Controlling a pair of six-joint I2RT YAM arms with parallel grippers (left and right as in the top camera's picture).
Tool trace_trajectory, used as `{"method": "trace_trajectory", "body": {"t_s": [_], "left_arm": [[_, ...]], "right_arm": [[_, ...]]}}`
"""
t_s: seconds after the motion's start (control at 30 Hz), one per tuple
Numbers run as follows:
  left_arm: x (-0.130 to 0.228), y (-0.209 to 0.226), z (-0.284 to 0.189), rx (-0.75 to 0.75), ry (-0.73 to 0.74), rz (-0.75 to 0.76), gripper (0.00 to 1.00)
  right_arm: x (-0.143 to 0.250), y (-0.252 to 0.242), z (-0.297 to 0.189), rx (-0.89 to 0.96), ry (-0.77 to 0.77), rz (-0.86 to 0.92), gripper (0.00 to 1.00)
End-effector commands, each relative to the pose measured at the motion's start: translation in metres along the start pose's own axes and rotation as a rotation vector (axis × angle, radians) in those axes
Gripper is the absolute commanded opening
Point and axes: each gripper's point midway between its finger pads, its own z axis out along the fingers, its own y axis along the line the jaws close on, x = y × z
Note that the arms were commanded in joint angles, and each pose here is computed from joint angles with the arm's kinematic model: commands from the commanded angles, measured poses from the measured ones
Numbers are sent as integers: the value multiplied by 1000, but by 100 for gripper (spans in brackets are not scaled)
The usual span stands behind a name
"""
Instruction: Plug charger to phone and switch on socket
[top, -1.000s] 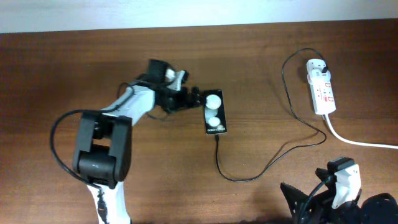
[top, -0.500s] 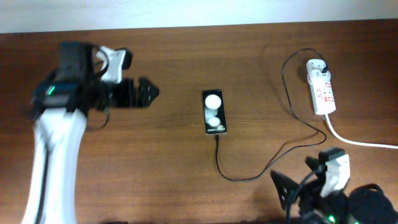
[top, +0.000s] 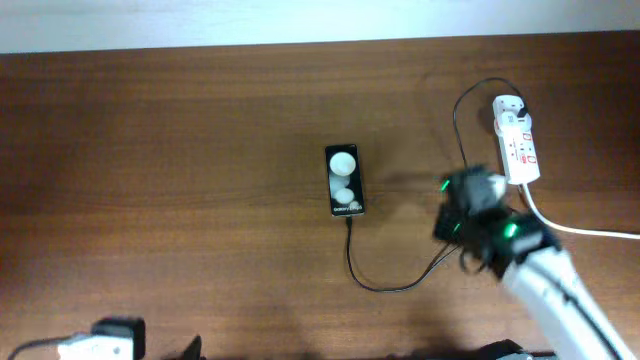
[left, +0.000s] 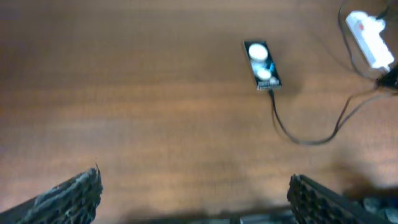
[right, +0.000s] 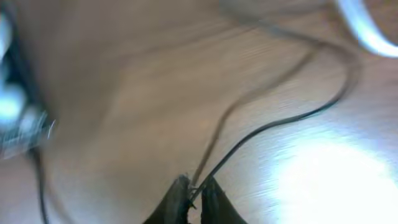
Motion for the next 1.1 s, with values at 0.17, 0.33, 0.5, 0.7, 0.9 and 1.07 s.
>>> {"method": "trace_trajectory", "body": {"t_s": [0.17, 0.33, 0.5, 0.7, 0.9, 1.07], "left_arm": [[6, 0, -13, -17, -75, 27, 99], [26, -1, -45, -43, -264, 55, 99], [42, 3, -65, -93, -388, 64, 99], [43, 3, -65, -92, -391, 64, 99], [43, 3, -65, -93, -392, 64, 99], [43, 3, -66, -93, -392, 64, 99]], "right_arm": [[-137, -108, 6, 45, -101, 543, 4], [-182, -141, 40, 62, -66, 601, 4], [-236, -143, 31, 61, -98, 550, 4], [-257, -147, 43, 90, -56, 471, 4], [-229, -147, 105, 116, 117, 445, 4], [-230, -135, 132, 63, 136, 442, 4]]}}
